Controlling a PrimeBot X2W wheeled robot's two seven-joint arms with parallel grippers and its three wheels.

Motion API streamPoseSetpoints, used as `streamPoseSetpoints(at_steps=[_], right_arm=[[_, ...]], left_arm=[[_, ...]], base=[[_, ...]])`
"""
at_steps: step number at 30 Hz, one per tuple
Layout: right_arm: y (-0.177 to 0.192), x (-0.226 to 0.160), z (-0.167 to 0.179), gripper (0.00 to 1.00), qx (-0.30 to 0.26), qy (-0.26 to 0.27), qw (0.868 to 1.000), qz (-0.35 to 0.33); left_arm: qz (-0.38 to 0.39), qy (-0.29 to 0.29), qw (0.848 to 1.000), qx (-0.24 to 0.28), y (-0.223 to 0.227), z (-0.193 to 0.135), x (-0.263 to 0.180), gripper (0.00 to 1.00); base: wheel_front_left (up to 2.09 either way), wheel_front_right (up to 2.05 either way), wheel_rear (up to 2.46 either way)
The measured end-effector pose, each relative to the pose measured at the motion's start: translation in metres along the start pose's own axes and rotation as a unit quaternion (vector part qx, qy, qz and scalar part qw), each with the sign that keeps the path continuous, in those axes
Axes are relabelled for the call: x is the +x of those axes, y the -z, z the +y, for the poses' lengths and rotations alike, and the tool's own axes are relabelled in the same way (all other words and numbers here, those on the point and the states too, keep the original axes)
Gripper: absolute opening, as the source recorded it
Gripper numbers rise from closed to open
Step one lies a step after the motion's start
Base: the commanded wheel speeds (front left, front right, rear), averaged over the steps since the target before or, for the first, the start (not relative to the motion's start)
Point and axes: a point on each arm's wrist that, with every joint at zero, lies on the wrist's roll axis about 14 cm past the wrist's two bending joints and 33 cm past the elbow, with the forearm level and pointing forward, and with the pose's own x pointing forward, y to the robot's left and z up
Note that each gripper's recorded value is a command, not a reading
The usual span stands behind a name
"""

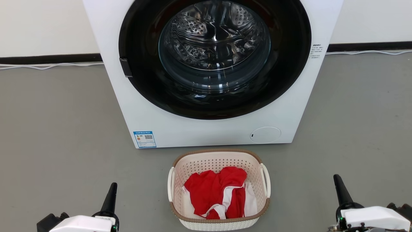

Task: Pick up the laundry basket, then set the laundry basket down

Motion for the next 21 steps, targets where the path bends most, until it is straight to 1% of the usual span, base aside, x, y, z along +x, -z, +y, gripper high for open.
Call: streamPoseSetpoints(at_steps=[4, 10, 16, 21], right_arm=[[-0.002, 0.004, 0.007, 0.00, 0.025, -0.010, 1.000, 0.000], [-0.001, 0.005, 0.007, 0.00, 0.062, -0.010, 0.998, 0.004], [-0.001, 0.006, 0.009, 0.00, 0.100, -0.014, 0.995, 0.007], [-0.004, 0.010, 0.018, 0.00, 0.130, -0.028, 0.991, 0.005]], left_arm=[[0.002, 0.005, 1.000, -0.020, 0.000, -0.002, 0.001, 0.00], [0.004, 0.019, 0.999, -0.049, -0.002, -0.011, 0.004, 0.00], [0.005, 0.028, 0.997, -0.078, -0.004, -0.015, 0.004, 0.00], [0.008, 0.036, 0.994, -0.103, -0.005, -0.019, 0.006, 0.00]], base=[[0.00, 0.00, 0.00], [0.00, 0.00, 0.00], [0.00, 0.00, 0.00], [0.00, 0.00, 0.00]])
